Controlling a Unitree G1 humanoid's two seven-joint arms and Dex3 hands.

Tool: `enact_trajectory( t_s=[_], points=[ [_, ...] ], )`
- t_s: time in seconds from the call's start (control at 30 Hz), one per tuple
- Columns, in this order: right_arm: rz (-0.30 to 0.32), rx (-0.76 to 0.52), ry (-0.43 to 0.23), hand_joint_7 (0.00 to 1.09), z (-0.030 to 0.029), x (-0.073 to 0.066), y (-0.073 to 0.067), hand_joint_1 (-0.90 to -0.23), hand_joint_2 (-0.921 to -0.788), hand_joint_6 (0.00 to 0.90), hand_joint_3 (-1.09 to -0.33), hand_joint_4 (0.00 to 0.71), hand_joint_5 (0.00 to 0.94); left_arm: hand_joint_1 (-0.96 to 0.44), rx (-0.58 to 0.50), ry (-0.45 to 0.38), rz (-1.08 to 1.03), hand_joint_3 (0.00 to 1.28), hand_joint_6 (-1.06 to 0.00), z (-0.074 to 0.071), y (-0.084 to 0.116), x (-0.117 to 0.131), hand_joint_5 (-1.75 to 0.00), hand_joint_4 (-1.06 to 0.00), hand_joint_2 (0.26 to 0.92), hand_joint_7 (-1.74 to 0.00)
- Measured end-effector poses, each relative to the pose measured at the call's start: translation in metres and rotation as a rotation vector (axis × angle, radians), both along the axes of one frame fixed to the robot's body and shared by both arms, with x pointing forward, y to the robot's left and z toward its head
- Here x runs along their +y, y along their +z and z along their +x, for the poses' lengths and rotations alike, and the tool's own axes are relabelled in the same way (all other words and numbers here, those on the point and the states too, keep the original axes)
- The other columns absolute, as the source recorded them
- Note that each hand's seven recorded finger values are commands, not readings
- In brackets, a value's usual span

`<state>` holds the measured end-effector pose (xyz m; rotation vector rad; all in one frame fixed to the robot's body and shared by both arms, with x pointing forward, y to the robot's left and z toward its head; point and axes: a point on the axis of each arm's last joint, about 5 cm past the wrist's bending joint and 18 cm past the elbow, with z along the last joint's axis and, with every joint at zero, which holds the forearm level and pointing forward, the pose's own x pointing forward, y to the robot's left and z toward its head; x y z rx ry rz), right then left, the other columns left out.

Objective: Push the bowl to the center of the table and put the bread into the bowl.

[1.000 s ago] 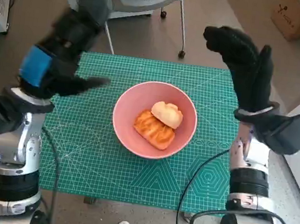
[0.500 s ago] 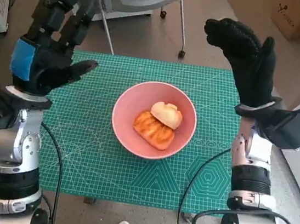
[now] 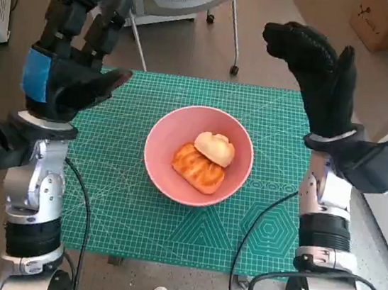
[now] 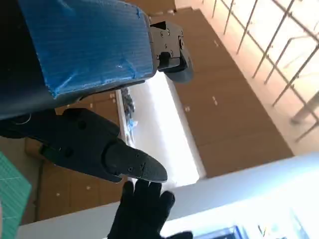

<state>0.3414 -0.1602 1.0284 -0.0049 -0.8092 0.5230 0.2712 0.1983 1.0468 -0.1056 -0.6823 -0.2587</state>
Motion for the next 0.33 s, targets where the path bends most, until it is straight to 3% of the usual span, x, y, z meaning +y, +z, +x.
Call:
enact_trajectory(
  t_s=[0.33],
  points=[
    [0.0,-0.002,-0.009,0.01,-0.0002,0.0008,0.0006,-0.599,-0.921,0.367,-0.477,0.246,0.001,-0.38,-0.005,-0.024,0.008,0.03,-0.03,0.0024,0.002,-0.0062,-0.06,-0.27,0.92,-0.78]
  ],
)
